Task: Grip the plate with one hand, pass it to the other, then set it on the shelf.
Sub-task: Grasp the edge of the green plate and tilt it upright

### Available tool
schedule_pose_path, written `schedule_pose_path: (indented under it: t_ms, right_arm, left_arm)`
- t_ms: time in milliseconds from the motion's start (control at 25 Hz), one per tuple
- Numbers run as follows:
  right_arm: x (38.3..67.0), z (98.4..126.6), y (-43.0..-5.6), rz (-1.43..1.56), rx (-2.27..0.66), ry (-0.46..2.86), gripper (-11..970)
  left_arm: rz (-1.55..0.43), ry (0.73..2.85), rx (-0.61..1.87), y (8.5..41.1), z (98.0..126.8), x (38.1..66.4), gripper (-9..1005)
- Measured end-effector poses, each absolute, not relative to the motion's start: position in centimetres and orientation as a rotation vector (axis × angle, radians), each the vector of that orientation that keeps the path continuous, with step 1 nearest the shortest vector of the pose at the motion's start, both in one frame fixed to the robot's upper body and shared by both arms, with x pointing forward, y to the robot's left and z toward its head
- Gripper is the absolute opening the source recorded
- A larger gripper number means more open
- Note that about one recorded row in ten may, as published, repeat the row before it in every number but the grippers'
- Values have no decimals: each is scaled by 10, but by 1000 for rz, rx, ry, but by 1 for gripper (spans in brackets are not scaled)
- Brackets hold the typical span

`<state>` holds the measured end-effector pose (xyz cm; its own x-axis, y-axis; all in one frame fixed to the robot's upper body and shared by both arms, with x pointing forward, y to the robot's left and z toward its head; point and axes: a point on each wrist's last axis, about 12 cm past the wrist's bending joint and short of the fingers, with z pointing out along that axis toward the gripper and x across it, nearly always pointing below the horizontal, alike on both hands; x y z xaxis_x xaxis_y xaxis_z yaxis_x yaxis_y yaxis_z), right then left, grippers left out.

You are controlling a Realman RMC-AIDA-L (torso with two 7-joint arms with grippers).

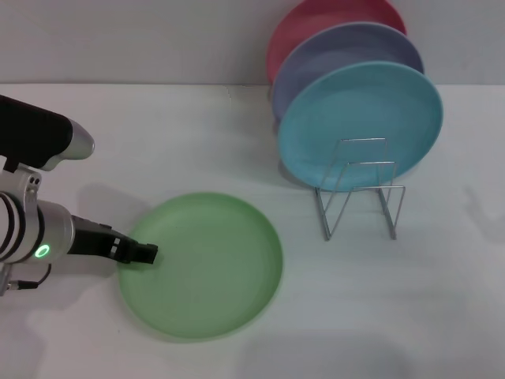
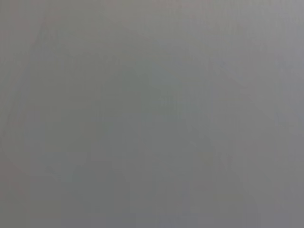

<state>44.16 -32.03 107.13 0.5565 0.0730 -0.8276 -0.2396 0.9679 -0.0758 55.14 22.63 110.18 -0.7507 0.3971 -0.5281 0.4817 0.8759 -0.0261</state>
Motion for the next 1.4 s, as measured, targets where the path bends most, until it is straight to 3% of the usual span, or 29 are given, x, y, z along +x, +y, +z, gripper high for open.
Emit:
schedule_pose_path:
  t_ms: [640,1120,1200,1400]
  right_arm:
    - [440,1070,-321,183,-187,969,810]
    - [440,1071,-322,180,-186,970,809]
    - [440,1071,-322,180,-186,970,809]
    - [440,1071,-322,180,-186,968,810]
  left_arm:
    - [-216,2537,641,227,1101,552,744]
    - [-213,2534,653,225,1103,553,310]
    - [-214,2535,655,225,1103,553,125]
    - [-213,2532,660,225,1104,553,114]
